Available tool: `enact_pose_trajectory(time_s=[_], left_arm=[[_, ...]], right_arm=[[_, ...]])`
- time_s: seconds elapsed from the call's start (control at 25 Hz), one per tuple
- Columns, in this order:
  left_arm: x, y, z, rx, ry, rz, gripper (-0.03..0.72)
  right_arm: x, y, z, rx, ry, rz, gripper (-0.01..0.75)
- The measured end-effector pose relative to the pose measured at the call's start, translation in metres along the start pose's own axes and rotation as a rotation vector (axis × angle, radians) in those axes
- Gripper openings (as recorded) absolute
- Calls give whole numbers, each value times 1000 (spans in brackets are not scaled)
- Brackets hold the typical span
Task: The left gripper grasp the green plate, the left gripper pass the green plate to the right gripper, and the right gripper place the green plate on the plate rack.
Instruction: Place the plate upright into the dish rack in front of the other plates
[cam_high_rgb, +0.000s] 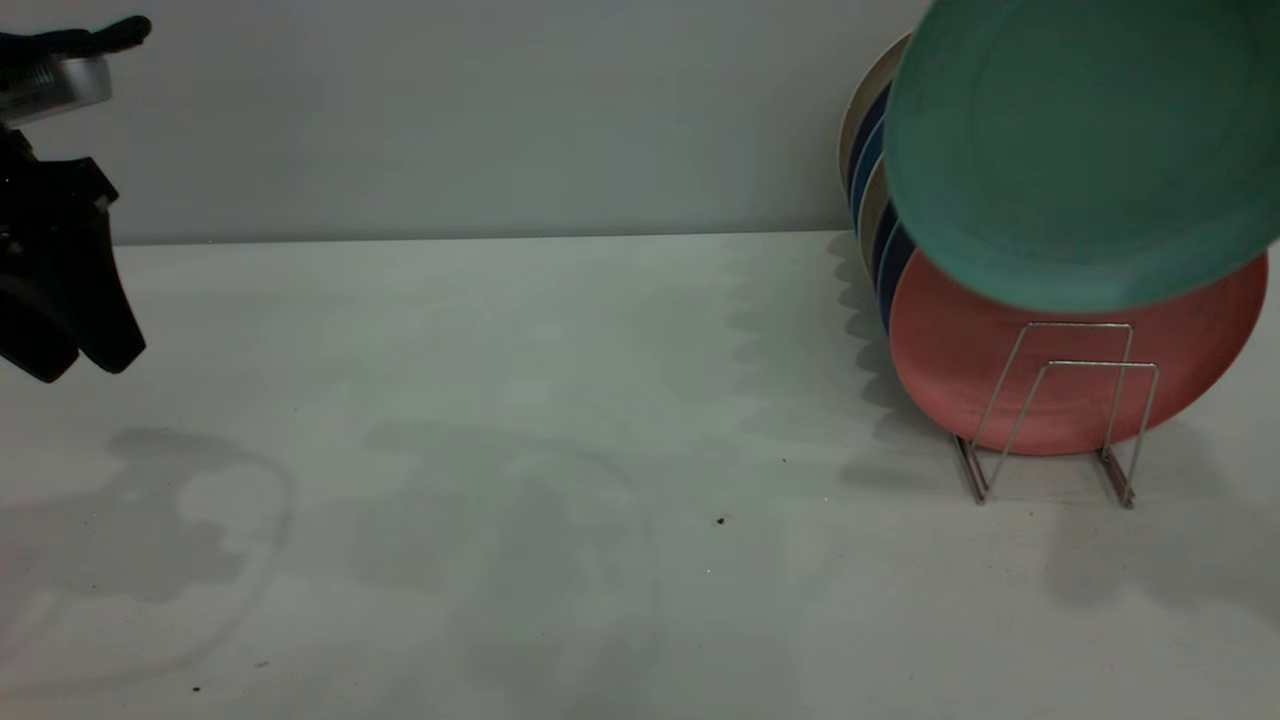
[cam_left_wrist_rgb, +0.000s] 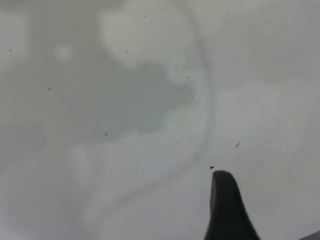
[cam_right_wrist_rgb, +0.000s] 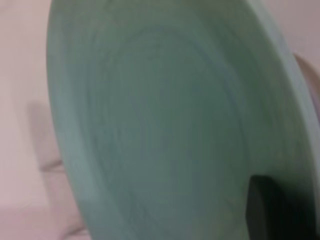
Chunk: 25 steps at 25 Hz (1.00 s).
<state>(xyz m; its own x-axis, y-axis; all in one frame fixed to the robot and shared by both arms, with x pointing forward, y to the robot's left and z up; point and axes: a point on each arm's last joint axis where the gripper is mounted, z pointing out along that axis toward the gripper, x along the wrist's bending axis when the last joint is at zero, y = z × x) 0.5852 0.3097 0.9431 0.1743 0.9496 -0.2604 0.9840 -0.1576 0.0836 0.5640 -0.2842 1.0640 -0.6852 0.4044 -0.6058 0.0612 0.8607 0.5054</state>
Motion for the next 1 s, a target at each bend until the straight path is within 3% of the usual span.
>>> enact_pose_trajectory(time_s=[0.16,0.8,1.0], left_arm=[[0,0,0,1,0,1,471],[0,0,0,1,1,-1,471],[0,0,0,-5,4,-1,471]], right_arm=[[-3,-9,15,46,-12,-32,54],[10,-31,50,106,96,-42,55],[15,-36,58,113,134,-41,102]])
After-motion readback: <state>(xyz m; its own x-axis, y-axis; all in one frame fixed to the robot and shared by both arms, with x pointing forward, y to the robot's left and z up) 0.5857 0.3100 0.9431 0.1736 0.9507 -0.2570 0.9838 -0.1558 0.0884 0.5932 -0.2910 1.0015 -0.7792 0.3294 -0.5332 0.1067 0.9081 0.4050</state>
